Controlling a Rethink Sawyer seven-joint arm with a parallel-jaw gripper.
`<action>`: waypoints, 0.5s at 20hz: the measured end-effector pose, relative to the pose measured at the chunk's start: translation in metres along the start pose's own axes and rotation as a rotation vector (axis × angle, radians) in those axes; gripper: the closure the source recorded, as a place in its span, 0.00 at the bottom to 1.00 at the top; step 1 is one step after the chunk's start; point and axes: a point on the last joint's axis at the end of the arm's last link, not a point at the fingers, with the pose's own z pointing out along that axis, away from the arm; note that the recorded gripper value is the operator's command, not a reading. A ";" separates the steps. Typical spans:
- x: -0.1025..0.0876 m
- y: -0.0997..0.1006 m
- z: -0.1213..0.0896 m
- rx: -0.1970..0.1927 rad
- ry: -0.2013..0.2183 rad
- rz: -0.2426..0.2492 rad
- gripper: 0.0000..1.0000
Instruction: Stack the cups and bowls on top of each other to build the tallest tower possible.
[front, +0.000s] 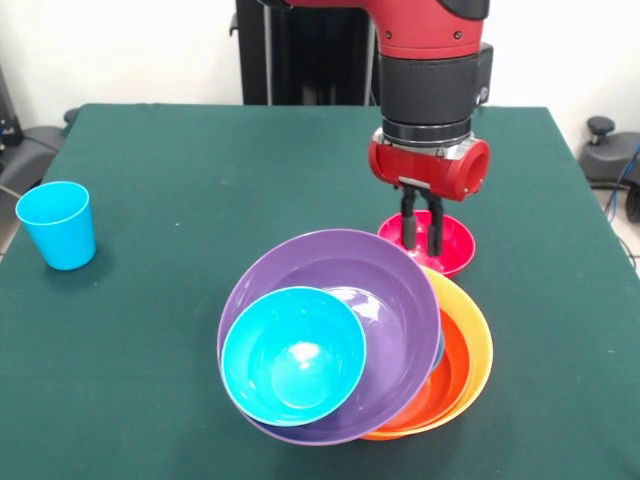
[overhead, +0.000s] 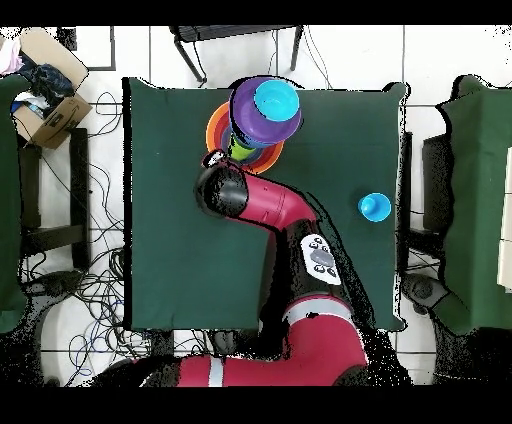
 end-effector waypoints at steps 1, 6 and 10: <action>0.001 0.000 0.000 0.002 -0.001 -0.002 0.00; 0.002 0.000 0.000 0.006 -0.003 -0.006 0.00; 0.002 -0.003 -0.001 0.010 -0.002 -0.003 0.00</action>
